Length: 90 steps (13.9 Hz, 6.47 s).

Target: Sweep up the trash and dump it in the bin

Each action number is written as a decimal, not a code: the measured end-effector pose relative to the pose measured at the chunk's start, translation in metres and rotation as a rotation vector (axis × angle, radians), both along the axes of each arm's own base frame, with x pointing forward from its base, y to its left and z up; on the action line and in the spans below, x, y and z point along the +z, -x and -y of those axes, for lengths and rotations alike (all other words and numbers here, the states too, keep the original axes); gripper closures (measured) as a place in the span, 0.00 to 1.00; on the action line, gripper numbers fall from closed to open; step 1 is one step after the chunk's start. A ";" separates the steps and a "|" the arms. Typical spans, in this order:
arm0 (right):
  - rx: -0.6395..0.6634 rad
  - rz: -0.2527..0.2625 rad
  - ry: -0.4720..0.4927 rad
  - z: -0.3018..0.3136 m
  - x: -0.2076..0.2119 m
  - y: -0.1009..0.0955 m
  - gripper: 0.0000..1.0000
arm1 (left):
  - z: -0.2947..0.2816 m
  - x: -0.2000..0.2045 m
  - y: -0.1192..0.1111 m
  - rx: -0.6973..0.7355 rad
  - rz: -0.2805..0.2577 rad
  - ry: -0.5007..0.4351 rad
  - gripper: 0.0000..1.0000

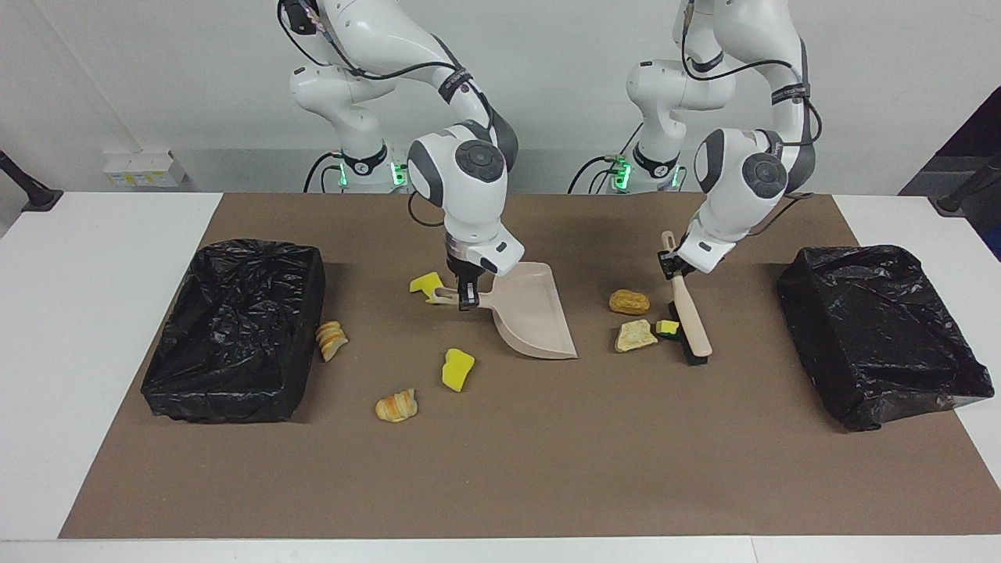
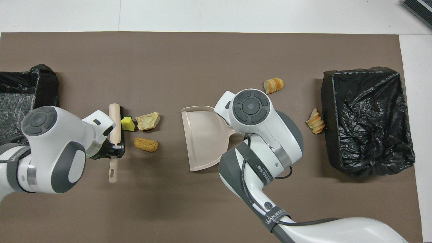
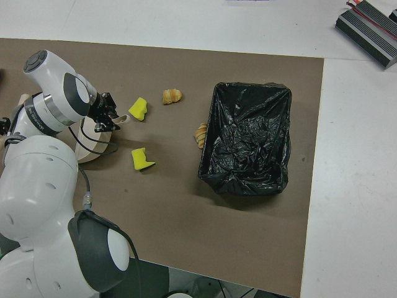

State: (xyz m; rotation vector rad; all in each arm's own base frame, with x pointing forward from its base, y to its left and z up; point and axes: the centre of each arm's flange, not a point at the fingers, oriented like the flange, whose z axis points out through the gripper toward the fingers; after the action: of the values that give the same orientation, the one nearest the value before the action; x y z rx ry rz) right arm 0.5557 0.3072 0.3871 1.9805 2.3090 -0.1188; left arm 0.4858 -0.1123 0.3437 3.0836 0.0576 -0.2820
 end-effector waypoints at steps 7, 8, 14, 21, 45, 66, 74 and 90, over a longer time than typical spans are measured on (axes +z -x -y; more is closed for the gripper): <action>-0.031 0.001 0.000 0.002 -0.001 0.000 0.68 | 0.105 -0.003 0.031 -0.063 -0.031 0.150 0.74; -0.036 0.002 0.000 0.002 0.000 0.000 0.68 | 0.122 -0.002 0.039 -0.072 -0.042 0.178 0.74; -0.040 0.000 0.002 0.004 -0.001 -0.001 0.68 | 0.190 0.005 0.073 -0.075 -0.046 0.231 0.74; -0.063 -0.004 -0.010 0.014 0.001 -0.006 0.68 | 0.127 0.035 0.013 0.161 0.012 0.251 0.74; -0.139 -0.051 -0.059 0.038 -0.006 -0.004 0.68 | 0.137 0.001 0.027 0.007 -0.010 0.176 0.74; -0.174 0.018 -0.363 0.213 0.071 -0.053 0.68 | 0.125 0.007 0.021 -0.013 0.020 0.154 0.74; -0.209 0.074 -0.463 0.411 0.096 -0.044 0.68 | 0.171 -0.008 0.138 -0.033 0.042 0.116 0.74; -0.305 0.021 -0.001 0.604 0.105 0.032 0.68 | 0.163 0.016 0.168 0.031 0.073 -0.009 0.27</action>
State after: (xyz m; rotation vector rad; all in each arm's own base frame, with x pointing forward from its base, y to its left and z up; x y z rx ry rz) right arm 0.5237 -0.2964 0.4920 2.3084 1.9784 -0.1184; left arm 0.3178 -0.2757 0.3597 3.0958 0.1043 -0.1686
